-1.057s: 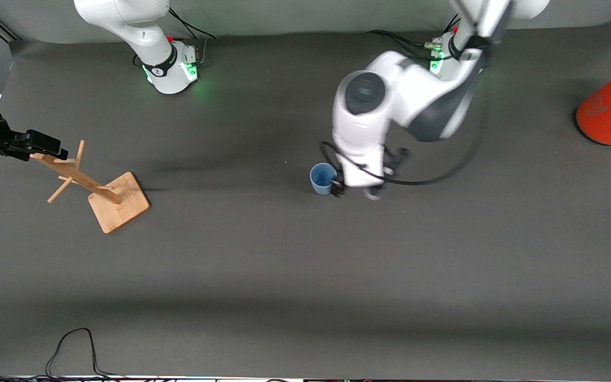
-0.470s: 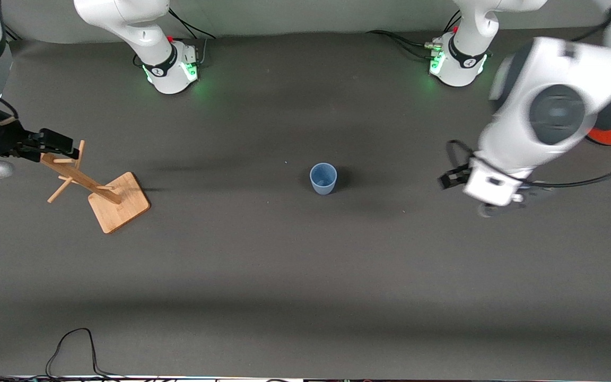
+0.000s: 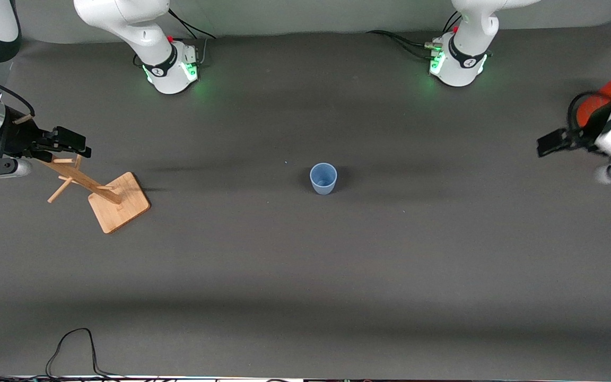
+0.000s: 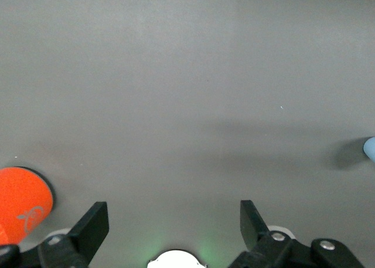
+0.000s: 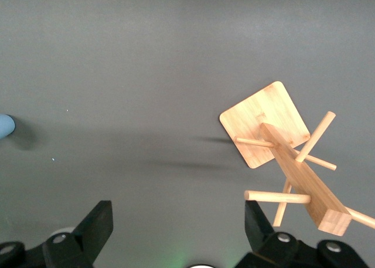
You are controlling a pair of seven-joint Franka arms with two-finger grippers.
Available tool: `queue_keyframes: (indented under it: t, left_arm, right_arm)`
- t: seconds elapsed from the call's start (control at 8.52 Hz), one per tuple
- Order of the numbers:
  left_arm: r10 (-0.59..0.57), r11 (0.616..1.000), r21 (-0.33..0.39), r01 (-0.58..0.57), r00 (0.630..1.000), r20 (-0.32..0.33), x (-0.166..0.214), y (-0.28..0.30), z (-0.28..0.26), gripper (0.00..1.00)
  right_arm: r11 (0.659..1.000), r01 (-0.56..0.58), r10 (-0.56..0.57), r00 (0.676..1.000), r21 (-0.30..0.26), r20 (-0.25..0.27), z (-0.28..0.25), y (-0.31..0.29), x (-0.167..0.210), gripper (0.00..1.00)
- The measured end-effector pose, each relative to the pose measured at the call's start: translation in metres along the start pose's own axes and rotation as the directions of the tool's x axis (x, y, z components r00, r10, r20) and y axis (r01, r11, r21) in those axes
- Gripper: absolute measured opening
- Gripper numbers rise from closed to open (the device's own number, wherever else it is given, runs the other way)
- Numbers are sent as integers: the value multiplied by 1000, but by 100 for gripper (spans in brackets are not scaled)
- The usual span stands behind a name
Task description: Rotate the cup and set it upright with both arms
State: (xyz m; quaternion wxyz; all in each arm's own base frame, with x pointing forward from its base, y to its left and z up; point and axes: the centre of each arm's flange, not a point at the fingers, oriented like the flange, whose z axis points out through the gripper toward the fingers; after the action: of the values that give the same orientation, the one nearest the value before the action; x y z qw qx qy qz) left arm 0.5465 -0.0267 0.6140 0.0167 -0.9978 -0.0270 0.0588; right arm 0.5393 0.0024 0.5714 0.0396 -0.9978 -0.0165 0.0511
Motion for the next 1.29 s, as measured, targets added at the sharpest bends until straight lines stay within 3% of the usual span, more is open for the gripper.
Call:
queue_keyframes:
  t: [0.23, 0.59, 0.94, 1.29]
  left_arm:
    - [51, 999, -5, -52, 997, -50, -34, 6, -19, 100]
    - [61, 998, 3, -61, 994, -89, -58, -8, 2, 100]
    - [68, 996, -54, -75, 991, -119, -61, -17, -1, 100]
    - [102, 992, -57, -109, 989, -110, -48, -18, 6, 100]
  right_arm:
    - [1000, -5, 5, 1000, -2, -4, -1, 3, 0, 100]
    - [1000, -6, 6, 1000, -6, -20, -2, 4, 2, 100]
    - [1000, -18, 18, 999, -16, -50, -11, 10, 3, 100]
    - [1000, -18, 17, 997, -18, -75, -23, 9, 3, 100]
